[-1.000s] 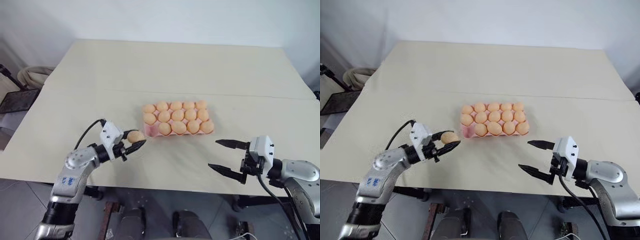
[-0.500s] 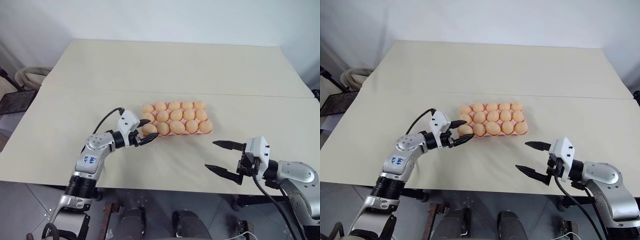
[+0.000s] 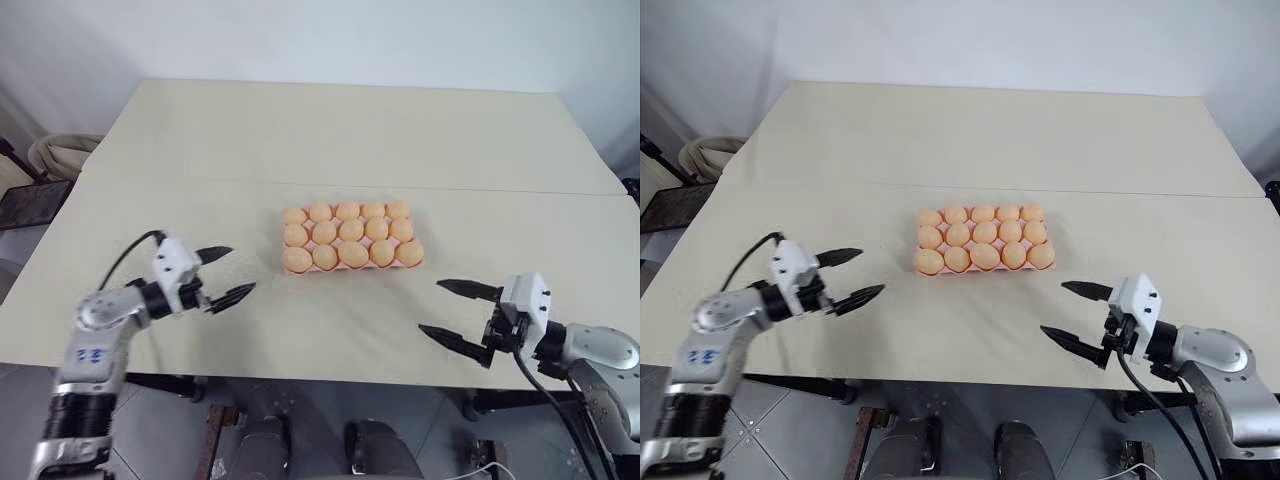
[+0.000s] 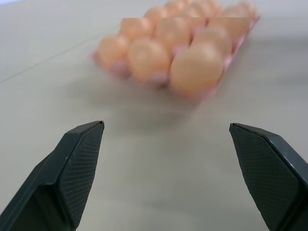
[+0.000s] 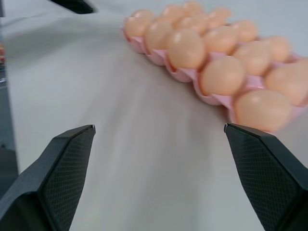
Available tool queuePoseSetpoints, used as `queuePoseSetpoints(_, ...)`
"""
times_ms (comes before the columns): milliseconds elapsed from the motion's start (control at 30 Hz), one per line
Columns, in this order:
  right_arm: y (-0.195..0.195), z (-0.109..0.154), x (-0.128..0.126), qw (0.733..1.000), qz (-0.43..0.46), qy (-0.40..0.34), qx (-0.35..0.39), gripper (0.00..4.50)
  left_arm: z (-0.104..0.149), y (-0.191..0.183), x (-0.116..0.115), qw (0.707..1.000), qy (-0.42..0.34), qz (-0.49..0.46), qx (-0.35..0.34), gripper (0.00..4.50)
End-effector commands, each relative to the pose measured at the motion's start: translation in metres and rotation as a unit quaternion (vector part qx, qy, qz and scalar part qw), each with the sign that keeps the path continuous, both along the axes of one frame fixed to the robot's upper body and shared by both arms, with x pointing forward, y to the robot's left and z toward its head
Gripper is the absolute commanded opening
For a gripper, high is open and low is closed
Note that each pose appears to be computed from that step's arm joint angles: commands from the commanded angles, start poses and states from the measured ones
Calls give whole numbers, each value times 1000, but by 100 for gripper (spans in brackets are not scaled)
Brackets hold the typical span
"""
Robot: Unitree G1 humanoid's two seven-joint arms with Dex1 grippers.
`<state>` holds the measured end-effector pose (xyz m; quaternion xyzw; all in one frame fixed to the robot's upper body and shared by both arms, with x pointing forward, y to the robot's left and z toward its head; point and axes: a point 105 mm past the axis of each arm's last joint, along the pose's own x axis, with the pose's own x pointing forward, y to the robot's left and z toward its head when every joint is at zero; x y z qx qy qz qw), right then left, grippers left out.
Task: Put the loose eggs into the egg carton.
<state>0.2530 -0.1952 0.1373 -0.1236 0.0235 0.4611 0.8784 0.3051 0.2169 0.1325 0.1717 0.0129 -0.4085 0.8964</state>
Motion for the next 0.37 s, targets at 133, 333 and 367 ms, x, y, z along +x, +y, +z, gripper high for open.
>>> queuePoseSetpoints(133,-3,14,2,999,-6,-31,18,450,3,23,-13,999,-16,0,36,445)
queuePoseSetpoints(333,-9,19,11,998,-24,-48,16,450,5,13,-11,999,-25,-6,27,445)
queuePoseSetpoints(367,-9,19,10,998,-24,-49,16,450,5,12,-11,999,-30,-5,32,445)
